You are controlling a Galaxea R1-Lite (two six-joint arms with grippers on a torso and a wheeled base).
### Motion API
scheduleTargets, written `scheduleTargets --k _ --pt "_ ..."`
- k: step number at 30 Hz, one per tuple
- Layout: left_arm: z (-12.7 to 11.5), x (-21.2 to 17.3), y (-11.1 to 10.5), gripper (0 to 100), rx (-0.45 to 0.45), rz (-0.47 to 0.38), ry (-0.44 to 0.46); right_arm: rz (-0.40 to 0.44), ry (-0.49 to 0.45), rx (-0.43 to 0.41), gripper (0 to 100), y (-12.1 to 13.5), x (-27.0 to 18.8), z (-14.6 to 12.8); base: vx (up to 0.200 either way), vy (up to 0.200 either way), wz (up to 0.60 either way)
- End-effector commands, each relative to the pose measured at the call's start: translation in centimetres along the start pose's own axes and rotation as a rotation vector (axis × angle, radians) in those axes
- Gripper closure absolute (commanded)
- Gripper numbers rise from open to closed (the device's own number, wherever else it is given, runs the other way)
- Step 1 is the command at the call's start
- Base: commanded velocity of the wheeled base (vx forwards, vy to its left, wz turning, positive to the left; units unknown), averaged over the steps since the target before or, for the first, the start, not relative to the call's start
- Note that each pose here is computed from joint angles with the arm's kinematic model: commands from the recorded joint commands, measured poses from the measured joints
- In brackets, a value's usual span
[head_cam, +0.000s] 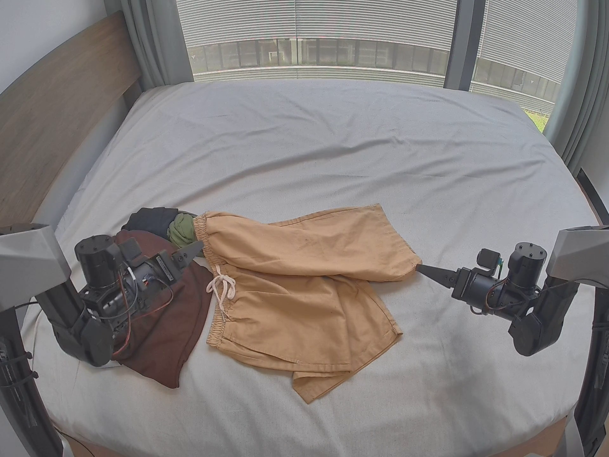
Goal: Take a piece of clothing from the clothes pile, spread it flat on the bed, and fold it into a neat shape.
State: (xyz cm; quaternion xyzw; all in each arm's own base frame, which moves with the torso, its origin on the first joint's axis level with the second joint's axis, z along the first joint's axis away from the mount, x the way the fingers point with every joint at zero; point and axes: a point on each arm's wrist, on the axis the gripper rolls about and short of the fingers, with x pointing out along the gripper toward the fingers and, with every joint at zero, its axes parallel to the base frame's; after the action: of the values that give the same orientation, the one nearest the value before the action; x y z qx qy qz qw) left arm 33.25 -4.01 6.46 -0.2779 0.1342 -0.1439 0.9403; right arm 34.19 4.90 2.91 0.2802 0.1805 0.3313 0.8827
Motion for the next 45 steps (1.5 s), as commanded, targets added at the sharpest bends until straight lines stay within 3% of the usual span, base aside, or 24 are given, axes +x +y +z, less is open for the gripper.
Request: scheduleTargets --k 1,5,17,27,45 --pt "-2.7 -2.3 0.8 0 0.027 -0.035 0.07 -0.031 0.093 0.041 0 0.0 -0.6 -2.7 0.0 0.0 0.0" --pt "-3.8 -2.0 1.7 0 0.08 -0.016 0.102 -0.042 0.129 0.05 0 -0.5 -0.4 -4.0 0.0 0.0 0.0" --pt "-4.3 -2.0 1.7 0 0.083 -0.017 0.122 -0.067 0.206 0.069 0 -2.4 0.6 -6.9 0.0 0.0 0.0" --pt "-5.0 -2.2 1.9 0 0.082 -0.007 0.149 -0.113 0.209 0.042 0 -3.2 1.8 -8.3 0.0 0.0 0.0" --pt "-5.4 -2.2 1.3 0 0.086 -0.022 0.165 -0.091 0.238 0.032 0 -3.1 3.3 -9.9 0.0 0.0 0.0"
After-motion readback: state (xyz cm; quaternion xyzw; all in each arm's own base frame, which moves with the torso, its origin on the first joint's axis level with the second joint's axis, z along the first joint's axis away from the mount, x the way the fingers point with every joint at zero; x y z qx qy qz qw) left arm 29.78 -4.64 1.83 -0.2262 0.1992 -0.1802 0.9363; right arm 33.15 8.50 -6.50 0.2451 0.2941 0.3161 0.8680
